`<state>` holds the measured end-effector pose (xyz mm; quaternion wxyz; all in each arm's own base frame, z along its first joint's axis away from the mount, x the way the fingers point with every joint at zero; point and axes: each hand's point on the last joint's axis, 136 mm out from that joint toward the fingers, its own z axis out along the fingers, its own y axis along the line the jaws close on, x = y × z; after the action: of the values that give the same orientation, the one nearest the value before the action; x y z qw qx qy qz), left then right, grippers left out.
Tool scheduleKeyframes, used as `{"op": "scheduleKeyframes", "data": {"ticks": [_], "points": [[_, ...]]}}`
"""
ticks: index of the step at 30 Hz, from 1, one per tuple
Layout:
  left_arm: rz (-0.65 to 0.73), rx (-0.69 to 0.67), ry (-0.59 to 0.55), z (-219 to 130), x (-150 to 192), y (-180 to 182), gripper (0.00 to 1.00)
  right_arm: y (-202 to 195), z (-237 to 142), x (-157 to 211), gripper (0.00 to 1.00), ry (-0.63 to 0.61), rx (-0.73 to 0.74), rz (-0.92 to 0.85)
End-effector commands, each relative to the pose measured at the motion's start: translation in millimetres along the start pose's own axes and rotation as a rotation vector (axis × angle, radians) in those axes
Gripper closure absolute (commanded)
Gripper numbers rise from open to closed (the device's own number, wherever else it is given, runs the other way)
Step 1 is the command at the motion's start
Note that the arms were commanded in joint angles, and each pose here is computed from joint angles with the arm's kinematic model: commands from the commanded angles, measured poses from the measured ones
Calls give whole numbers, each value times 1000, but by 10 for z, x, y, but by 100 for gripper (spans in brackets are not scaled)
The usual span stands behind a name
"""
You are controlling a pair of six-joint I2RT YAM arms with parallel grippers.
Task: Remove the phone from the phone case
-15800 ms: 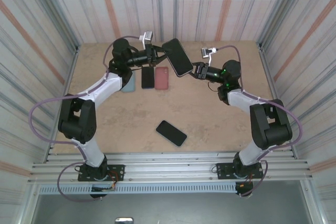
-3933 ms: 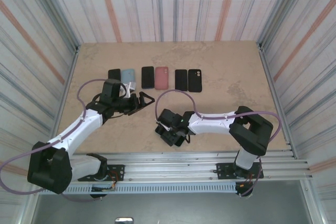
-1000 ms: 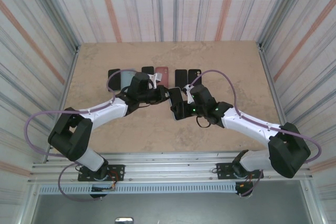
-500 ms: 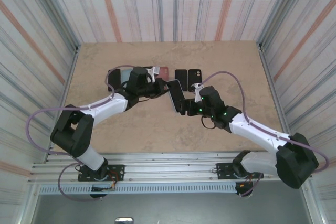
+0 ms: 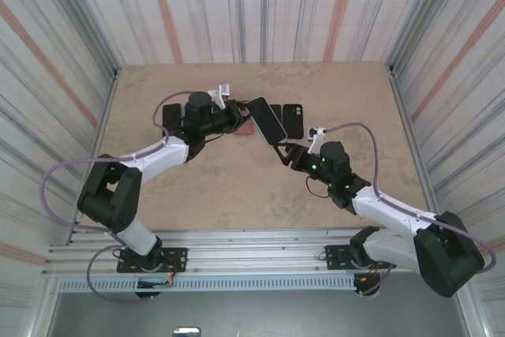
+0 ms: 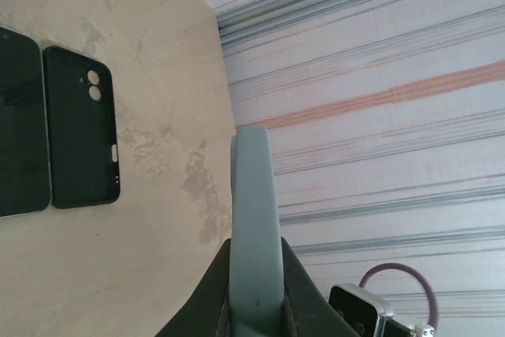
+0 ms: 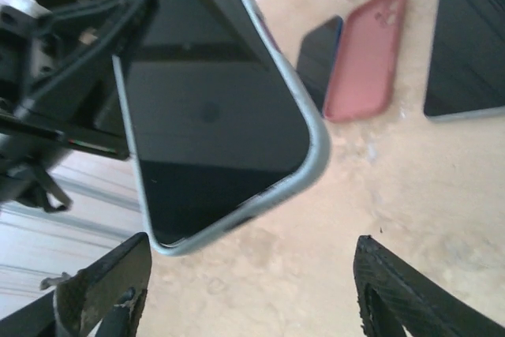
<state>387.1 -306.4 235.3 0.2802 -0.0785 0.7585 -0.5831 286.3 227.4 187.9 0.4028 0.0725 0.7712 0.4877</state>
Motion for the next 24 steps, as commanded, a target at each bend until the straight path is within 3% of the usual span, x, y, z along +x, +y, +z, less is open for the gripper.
{"op": "scheduleKeyframes", "data": {"ticks": [1,7,24], "points": [[-9,136,-49,18,-191,-395,88,260,4,-198,43,-72,-140,90],[-38,150,-73,29,-234,-389,89,336,73,-214,53,-58,-199,142],[-101,213,-98,53,-280,-453,91,359,194,-240,68,-35,-243,210]]}}
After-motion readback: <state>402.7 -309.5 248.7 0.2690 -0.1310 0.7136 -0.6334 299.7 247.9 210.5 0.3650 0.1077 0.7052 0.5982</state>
